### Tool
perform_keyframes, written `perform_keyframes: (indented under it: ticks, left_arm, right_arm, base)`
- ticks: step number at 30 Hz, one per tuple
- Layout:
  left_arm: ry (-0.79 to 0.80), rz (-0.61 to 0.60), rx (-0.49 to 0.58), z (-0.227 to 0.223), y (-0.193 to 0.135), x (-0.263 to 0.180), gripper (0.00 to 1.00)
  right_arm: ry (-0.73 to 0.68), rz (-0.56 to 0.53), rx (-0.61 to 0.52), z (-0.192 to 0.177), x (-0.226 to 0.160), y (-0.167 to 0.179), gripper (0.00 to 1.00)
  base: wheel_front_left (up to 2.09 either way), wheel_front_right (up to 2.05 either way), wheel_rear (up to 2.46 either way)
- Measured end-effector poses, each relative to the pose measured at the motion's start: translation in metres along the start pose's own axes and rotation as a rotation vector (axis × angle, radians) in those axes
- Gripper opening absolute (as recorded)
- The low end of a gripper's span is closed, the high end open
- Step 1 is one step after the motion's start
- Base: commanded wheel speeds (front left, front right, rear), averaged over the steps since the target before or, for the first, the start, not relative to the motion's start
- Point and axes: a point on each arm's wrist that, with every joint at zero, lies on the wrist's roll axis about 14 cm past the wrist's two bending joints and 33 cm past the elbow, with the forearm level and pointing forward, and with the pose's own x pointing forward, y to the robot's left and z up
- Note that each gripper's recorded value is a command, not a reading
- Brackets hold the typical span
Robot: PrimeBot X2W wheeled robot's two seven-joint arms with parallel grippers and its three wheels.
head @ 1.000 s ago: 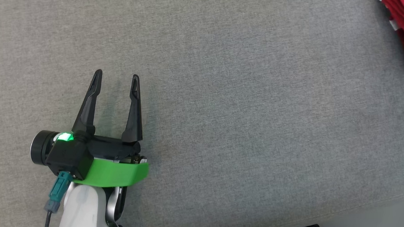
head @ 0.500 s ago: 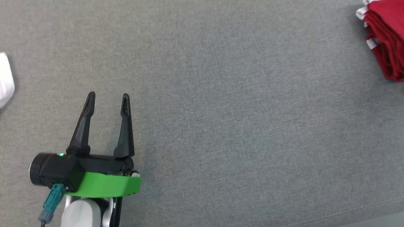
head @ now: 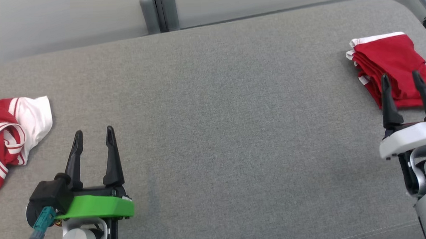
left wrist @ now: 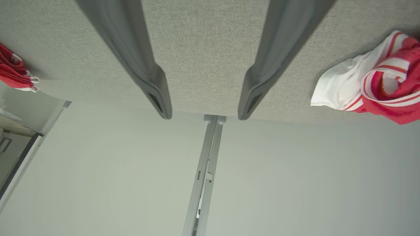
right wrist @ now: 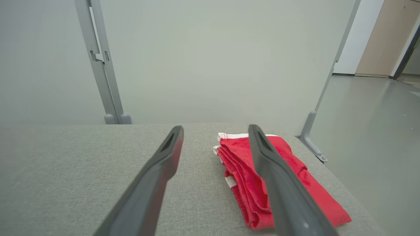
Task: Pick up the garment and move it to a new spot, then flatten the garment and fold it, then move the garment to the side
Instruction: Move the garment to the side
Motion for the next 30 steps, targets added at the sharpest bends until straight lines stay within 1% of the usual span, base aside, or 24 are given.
perform_keyframes:
  ticks: [4,8,11,16,21,30]
  left_arm:
    - [0.005,0.025,0.011,0.004,0.004,-0.017,1.0]
    - [0.023,0.055,0.033,0.003,0.011,-0.037,1.0]
    - [0.025,0.078,0.044,0.005,0.018,-0.05,1.0]
    - [0.025,0.116,0.051,0.007,0.029,-0.068,1.0]
    - [0.022,0.139,0.057,0.009,0.035,-0.078,1.0]
    - [0.019,0.141,0.057,0.01,0.035,-0.078,1.0]
  right_arm:
    - [-0.023,0.012,0.062,0.006,-0.02,0.013,1.0]
    - [-0.002,0.019,0.14,-0.004,-0.037,0.028,1.0]
    - [0.008,0.036,0.167,-0.007,-0.043,0.039,1.0]
    - [0.03,0.085,0.183,-0.013,-0.048,0.061,1.0]
    - [0.019,0.135,0.182,-0.009,-0.047,0.079,1.0]
    - [0.025,0.169,0.176,-0.01,-0.045,0.09,1.0]
  base:
    - [0.0,0.0,0.0]
    - [0.0,0.0,0.0]
    - [0.0,0.0,0.0]
    - [0.0,0.0,0.0]
    - [0.0,0.0,0.0]
    - [0.0,0.0,0.0]
